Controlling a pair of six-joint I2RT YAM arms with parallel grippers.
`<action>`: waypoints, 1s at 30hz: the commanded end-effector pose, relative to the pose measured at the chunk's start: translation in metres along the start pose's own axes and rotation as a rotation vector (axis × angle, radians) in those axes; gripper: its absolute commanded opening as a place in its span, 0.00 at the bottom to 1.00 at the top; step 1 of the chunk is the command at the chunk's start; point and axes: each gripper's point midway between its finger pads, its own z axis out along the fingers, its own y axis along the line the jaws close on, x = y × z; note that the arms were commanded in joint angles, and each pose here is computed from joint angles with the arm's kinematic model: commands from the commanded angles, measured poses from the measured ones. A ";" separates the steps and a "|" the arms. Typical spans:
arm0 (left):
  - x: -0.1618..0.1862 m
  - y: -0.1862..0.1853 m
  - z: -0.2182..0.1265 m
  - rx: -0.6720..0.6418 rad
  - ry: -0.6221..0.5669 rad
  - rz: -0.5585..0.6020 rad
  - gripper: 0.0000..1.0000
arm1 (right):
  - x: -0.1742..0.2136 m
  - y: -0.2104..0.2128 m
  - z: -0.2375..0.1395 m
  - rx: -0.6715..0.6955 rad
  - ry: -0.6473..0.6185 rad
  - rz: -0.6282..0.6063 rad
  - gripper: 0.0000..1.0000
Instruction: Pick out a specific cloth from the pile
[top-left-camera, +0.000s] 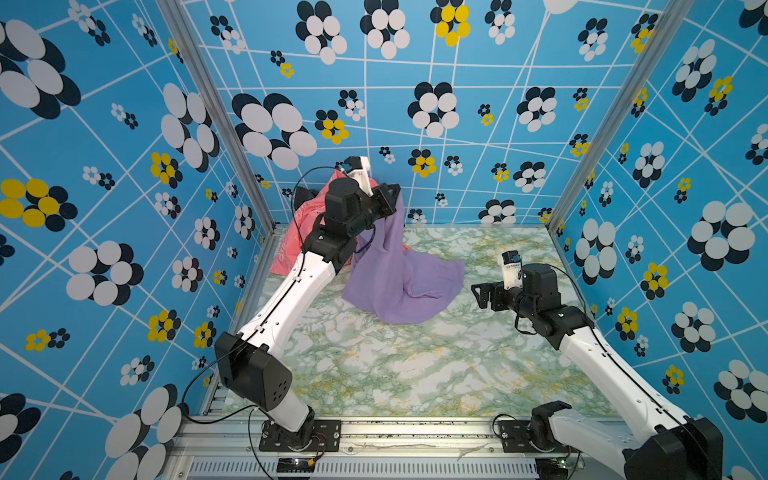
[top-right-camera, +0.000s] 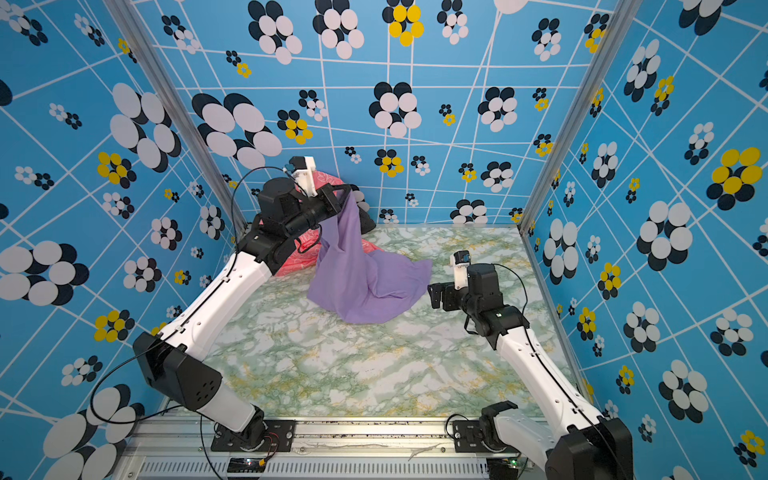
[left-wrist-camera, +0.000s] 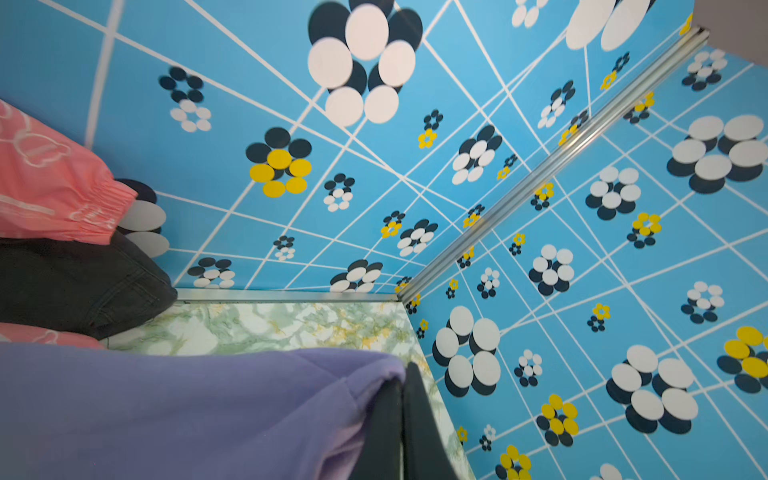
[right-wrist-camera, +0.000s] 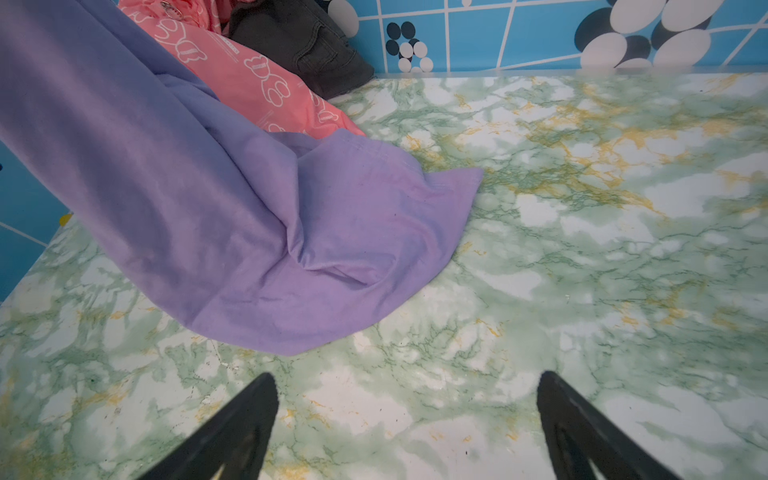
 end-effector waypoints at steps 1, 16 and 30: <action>0.036 -0.024 0.018 0.070 0.125 0.073 0.00 | -0.017 -0.007 -0.006 0.061 -0.031 0.003 0.99; 0.168 -0.007 0.058 -0.014 0.571 0.166 0.69 | -0.032 -0.026 -0.004 0.150 -0.098 0.134 0.99; 0.080 0.081 -0.042 -0.309 0.281 0.160 0.96 | -0.043 0.013 0.034 -0.019 -0.039 0.087 0.99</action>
